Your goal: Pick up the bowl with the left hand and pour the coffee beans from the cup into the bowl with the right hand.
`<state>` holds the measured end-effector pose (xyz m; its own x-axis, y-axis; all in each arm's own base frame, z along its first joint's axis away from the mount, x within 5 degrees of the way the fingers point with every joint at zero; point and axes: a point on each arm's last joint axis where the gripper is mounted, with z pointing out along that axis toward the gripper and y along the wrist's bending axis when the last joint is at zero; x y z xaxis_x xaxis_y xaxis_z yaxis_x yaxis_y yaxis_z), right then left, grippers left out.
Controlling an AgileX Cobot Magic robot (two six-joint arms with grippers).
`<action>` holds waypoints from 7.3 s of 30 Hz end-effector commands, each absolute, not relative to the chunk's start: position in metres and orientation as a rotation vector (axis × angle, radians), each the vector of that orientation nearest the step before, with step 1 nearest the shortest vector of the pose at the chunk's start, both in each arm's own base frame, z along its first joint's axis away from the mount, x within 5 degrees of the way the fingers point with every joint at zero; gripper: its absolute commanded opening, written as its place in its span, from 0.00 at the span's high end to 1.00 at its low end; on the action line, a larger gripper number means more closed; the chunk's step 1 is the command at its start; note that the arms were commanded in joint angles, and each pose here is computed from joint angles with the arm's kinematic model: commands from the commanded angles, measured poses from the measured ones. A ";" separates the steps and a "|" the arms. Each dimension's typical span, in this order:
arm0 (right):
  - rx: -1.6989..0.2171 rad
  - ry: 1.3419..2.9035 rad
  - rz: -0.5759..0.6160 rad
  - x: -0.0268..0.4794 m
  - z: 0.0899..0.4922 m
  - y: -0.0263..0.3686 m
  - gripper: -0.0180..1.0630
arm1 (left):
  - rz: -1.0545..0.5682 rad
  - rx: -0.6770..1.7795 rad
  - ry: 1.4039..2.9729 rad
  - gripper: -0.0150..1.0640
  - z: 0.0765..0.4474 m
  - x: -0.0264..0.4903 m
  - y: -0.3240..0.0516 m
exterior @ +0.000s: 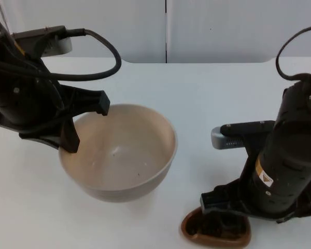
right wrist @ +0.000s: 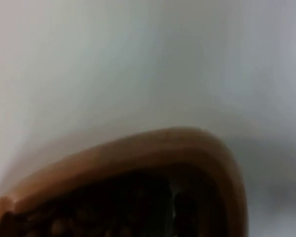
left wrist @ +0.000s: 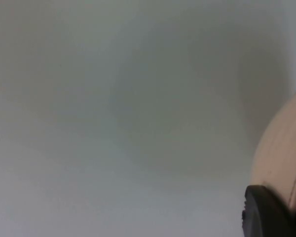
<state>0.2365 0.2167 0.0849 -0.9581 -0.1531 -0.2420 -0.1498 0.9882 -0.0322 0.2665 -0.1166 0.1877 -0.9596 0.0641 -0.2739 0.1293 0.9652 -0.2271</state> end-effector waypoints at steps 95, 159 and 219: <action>-0.747 2.645 0.020 0.285 0.336 0.229 0.98 | -0.396 0.261 2.816 0.99 0.191 0.254 -0.143; -1.395 1.599 -0.932 0.211 0.331 0.349 0.98 | -0.405 0.250 2.799 0.99 0.192 0.255 -0.144; -1.217 1.967 -0.705 0.234 0.319 0.326 0.98 | -0.408 0.246 2.793 0.99 0.192 0.256 -0.144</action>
<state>0.2341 0.3290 0.3118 -0.2980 -0.9200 -0.2544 -0.5317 0.3813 -0.7563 0.2567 -0.1426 0.1884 -0.9432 0.1359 -0.3031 0.2132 0.9474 -0.2387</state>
